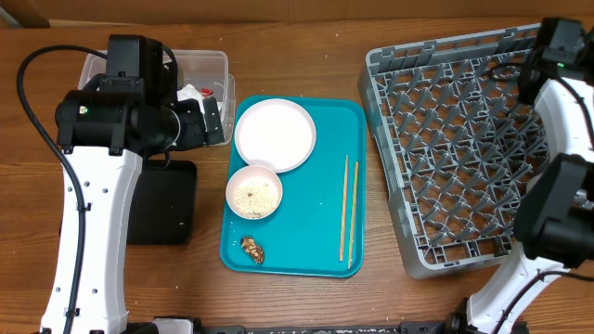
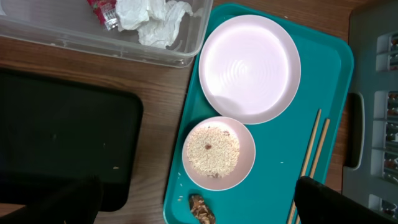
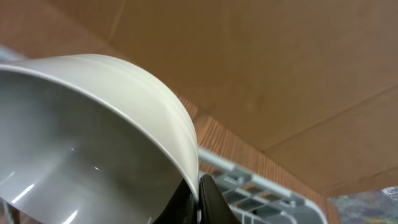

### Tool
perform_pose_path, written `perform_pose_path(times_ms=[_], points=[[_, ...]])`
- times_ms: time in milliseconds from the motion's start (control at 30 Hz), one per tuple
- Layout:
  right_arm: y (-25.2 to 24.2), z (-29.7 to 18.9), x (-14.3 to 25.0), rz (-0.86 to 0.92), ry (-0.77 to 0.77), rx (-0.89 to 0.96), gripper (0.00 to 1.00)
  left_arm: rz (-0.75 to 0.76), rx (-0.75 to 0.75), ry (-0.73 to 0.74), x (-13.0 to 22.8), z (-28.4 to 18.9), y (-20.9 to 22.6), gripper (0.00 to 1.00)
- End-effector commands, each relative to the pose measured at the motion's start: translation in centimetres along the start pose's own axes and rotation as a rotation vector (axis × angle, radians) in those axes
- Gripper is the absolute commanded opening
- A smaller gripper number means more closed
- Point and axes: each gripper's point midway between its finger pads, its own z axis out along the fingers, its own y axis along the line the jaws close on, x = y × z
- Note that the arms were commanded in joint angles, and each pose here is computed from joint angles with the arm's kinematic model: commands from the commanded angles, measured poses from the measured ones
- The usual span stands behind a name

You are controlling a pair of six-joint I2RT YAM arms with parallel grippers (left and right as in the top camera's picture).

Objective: Sort waste into correct bins and load items into the dishwasher
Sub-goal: 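Place the pale blue bowl into the dish rack's back right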

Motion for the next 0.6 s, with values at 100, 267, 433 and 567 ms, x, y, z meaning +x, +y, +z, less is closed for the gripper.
perform_pose_path(times_ms=[100,267,433,567], points=[[2.7,-0.4,2.9,-0.005,0.067,-0.060,0.04,-0.009,-0.002,-0.007,-0.3,0.0,0.1,1.00],[3.0,-1.5,4.3,-0.043,0.101,-0.067,0.04,-0.009,-0.002,-0.006,-0.2,0.0,0.1,1.00],[3.5,-3.1,5.4,-0.103,0.117,-0.078,0.04,-0.009,-0.002,-0.006,-0.2,0.0,0.1,1.00],[3.5,-4.7,5.4,-0.135,0.113,-0.101,0.36,-0.008,-0.003,-0.006,-0.2,0.0,0.1,1.00]])
